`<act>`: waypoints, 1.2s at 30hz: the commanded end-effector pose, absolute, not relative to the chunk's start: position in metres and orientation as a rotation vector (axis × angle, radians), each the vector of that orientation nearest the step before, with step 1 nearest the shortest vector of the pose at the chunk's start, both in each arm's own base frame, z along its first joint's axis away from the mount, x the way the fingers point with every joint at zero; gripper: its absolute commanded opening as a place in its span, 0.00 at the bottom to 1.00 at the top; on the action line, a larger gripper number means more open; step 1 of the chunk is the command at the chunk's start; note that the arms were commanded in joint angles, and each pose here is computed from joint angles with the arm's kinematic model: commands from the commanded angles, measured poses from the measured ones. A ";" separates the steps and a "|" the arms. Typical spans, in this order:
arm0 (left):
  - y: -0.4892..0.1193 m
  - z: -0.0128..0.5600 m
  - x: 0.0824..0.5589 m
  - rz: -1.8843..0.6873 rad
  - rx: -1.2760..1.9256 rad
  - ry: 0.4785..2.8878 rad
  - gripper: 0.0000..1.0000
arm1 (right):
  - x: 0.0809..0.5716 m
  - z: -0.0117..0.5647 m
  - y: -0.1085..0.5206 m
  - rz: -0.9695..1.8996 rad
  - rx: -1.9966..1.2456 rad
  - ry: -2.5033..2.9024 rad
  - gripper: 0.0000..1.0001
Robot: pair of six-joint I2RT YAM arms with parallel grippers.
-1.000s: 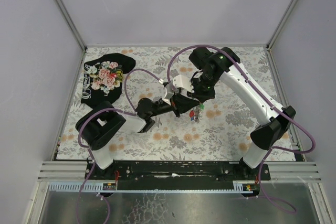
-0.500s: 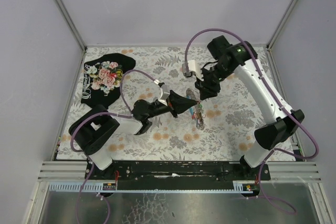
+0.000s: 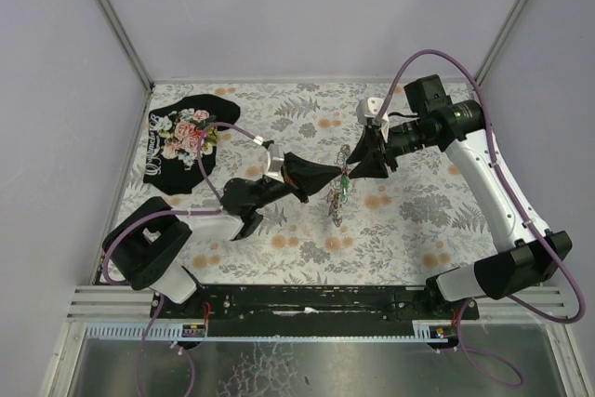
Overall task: Remove the keys from the keyring
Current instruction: Remove the key from the keyring.
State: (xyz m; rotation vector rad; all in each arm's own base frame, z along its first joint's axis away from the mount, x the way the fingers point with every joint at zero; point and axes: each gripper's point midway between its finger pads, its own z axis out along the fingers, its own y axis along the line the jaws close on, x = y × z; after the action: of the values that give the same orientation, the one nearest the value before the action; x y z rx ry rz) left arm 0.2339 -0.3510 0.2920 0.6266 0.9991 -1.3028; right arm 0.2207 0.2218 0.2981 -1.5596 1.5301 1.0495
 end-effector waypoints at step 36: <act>-0.319 0.344 0.231 -1.319 0.435 0.881 0.00 | 0.228 0.304 0.246 1.349 -1.351 1.367 0.38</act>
State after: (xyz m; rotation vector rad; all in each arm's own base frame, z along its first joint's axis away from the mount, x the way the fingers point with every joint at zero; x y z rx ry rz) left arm 0.2370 -0.3336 0.3120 0.4776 1.0064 -1.3220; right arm 0.2269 0.2402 0.2869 -1.3549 1.4772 1.3011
